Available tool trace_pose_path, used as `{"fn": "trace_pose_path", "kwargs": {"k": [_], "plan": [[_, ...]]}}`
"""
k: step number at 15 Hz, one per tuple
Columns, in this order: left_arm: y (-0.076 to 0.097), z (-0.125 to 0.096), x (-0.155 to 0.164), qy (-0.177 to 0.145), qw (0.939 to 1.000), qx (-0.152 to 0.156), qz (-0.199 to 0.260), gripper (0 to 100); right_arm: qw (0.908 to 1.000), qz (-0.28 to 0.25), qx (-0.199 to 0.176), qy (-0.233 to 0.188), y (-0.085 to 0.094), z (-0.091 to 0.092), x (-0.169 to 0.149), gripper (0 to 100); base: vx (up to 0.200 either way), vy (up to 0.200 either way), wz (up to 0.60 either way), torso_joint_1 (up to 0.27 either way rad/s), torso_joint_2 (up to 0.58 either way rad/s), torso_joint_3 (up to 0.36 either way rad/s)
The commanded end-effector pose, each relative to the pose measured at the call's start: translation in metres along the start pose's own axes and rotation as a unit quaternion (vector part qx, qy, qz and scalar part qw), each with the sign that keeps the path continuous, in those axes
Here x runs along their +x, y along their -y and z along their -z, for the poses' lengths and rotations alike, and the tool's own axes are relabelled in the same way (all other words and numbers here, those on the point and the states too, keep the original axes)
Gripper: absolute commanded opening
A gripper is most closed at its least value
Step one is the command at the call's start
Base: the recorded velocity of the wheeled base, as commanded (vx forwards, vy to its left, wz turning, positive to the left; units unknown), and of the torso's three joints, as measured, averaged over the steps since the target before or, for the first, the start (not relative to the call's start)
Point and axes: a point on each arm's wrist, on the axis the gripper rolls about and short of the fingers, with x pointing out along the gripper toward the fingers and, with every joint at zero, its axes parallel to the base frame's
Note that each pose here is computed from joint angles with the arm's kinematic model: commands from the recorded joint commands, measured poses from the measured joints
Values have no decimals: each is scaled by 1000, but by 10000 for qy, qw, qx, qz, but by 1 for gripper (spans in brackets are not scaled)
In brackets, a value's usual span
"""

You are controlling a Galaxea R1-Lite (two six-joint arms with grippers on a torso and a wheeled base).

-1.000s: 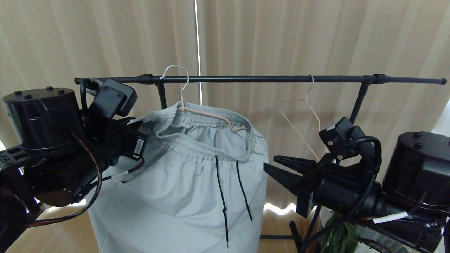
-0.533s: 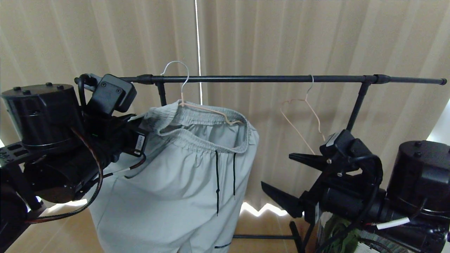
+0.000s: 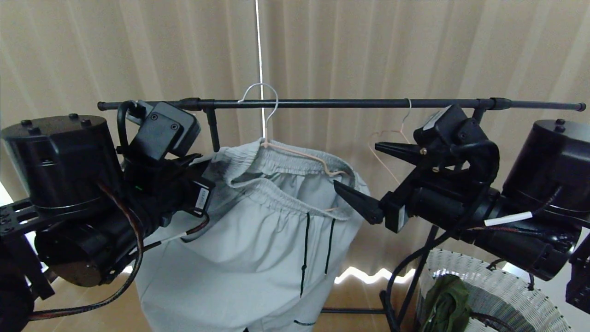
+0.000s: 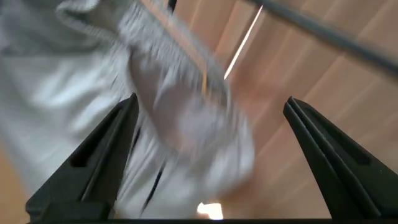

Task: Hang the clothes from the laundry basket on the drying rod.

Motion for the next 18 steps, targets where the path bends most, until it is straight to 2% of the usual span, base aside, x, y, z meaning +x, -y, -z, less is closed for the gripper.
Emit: {"fn": "trace_pose_path", "kwargs": {"k": [1, 2, 5, 7, 9, 10, 18], "plan": [[0, -5, -8, 132, 9999, -16, 65, 0, 9994, -16, -334, -38, -1, 2, 17, 100, 0, 0, 0, 0, 0, 0], [3, -5, -9, 137, 9998, -1, 121, 0, 9988, -22, -488, -52, -2, 3, 21, 100, 0, 0, 0, 0, 0, 0], [6, -3, -17, 159, 9996, 24, 227, 0, 9982, 63, -593, -64, 0, 3, 39, 100, 0, 0, 0, 0, 0, 0], [8, -3, -23, 242, 9989, 29, 391, 0, 9970, 252, -721, -148, 12, 9, 51, 100, 0, 0, 0, 0, 0, 0], [7, -2, -25, 295, 9984, 38, 477, 0, 9968, 278, -734, -166, 14, 10, 55, 100, 0, 0, 0, 0, 0, 0], [5, -6, -28, 432, 9974, 105, 566, 0, 9967, 302, -733, -190, 16, 13, 64, 100, 0, 0, 0, 0, 0, 0], [12, -12, -36, 666, 9937, 94, 895, 0, 9966, 274, -740, -246, 14, 19, 67, 100, 0, 0, 0, 0, 0, 0]]}}
